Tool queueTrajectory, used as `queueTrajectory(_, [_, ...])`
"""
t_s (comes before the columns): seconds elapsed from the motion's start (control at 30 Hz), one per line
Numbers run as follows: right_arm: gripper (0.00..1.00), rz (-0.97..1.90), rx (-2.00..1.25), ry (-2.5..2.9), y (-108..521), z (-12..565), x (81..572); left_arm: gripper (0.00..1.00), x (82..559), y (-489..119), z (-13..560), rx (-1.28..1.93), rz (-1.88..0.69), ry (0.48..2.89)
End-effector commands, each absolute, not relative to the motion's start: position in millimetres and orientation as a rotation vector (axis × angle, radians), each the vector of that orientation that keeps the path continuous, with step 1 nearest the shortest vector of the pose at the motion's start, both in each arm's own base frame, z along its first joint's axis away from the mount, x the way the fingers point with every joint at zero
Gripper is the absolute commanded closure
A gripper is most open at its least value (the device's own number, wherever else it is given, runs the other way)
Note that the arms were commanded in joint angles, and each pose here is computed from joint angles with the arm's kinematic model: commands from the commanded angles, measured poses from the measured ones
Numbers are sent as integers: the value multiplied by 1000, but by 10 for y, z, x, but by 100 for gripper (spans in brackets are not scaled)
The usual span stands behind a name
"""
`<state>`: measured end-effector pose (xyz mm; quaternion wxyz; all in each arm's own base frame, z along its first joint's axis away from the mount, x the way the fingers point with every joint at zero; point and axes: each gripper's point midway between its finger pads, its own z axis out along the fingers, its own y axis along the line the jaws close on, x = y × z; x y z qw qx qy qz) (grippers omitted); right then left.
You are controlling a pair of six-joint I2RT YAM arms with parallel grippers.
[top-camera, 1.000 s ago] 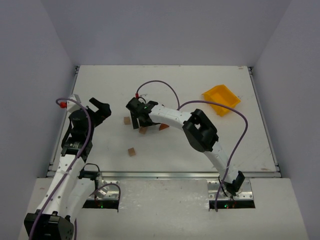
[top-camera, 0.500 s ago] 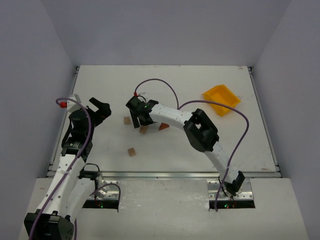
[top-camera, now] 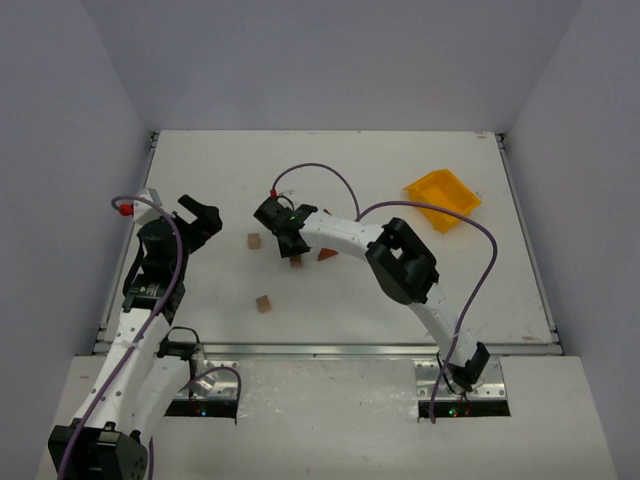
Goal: Build the wood block tower
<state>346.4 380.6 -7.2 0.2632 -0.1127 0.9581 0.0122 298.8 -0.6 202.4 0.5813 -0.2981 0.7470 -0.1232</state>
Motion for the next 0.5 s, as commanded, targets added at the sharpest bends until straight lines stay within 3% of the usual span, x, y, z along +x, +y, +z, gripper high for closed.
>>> queueTrajectory(0.0, [81,44,-431,2528,3802,86,3484,0,3017,-4,2154,-688,-302,1697])
queueTrajectory(0.07, [90,144,-616,2442,3926,246,3491,0,3015,-1,2154,-690,-300,1696])
queueTrajectory(0.2, [95,335,-1282,2199,3958,347,3099,0,3013,-4,2167,-688,-303,1693])
queueTrajectory(0.33, [90,604,-1876,1916,3762,408,2379,0,3012,-12,2159,-684,-305,1697])
queueTrajectory(0.47, [91,619,-2094,1871,3403,304,2099,0,3018,-14,2158,-683,-306,1698])
